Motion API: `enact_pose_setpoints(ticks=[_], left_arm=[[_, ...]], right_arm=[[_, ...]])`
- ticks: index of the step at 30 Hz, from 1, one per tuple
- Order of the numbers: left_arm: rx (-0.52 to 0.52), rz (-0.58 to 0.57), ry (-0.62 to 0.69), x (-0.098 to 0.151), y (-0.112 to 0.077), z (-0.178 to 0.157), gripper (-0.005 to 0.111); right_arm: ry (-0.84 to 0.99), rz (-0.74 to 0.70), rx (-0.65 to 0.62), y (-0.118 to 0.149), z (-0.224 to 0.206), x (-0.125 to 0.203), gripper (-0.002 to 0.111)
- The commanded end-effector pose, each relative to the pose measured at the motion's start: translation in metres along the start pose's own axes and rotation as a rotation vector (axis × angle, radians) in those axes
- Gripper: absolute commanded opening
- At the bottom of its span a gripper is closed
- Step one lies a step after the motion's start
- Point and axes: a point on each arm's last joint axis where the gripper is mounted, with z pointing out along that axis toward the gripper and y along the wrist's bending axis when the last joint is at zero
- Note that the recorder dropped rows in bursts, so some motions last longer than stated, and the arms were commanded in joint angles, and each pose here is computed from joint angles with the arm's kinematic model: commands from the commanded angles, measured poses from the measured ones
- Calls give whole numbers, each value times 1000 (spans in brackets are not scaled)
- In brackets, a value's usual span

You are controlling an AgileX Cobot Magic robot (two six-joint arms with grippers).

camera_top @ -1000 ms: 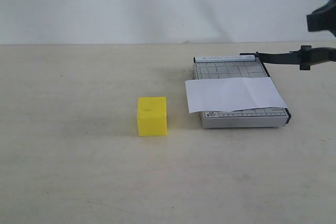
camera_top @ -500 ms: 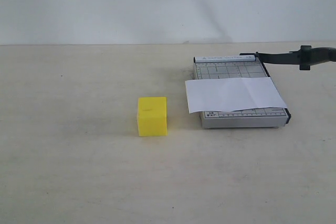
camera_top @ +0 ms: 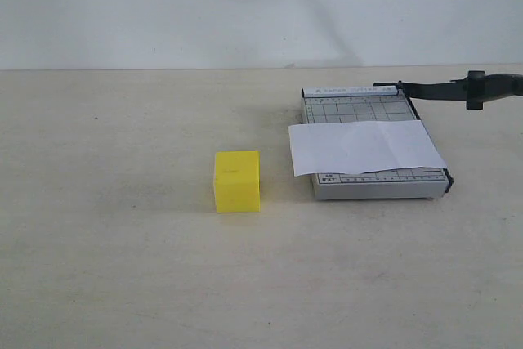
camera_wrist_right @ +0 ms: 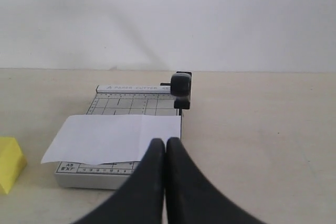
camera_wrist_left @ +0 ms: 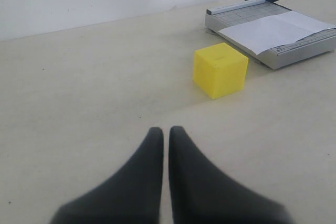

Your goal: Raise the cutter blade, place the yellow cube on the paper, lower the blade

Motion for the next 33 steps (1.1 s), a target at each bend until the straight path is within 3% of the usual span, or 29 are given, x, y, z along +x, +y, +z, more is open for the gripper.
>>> enact_pose_setpoints(ticks=[1, 7, 17, 33], left_arm=[[0, -2, -5, 0, 0, 0, 4], [0, -2, -5, 0, 0, 0, 4], [0, -2, -5, 0, 0, 0, 4], [0, -2, -5, 0, 0, 0, 4]], right_arm=[[-12, 2, 6, -1, -1, 0, 0], [-29, 3, 5, 0, -4, 0, 0], [-160, 44, 39, -5, -24, 61, 0], [-170, -1, 45, -6, -26, 62, 0]])
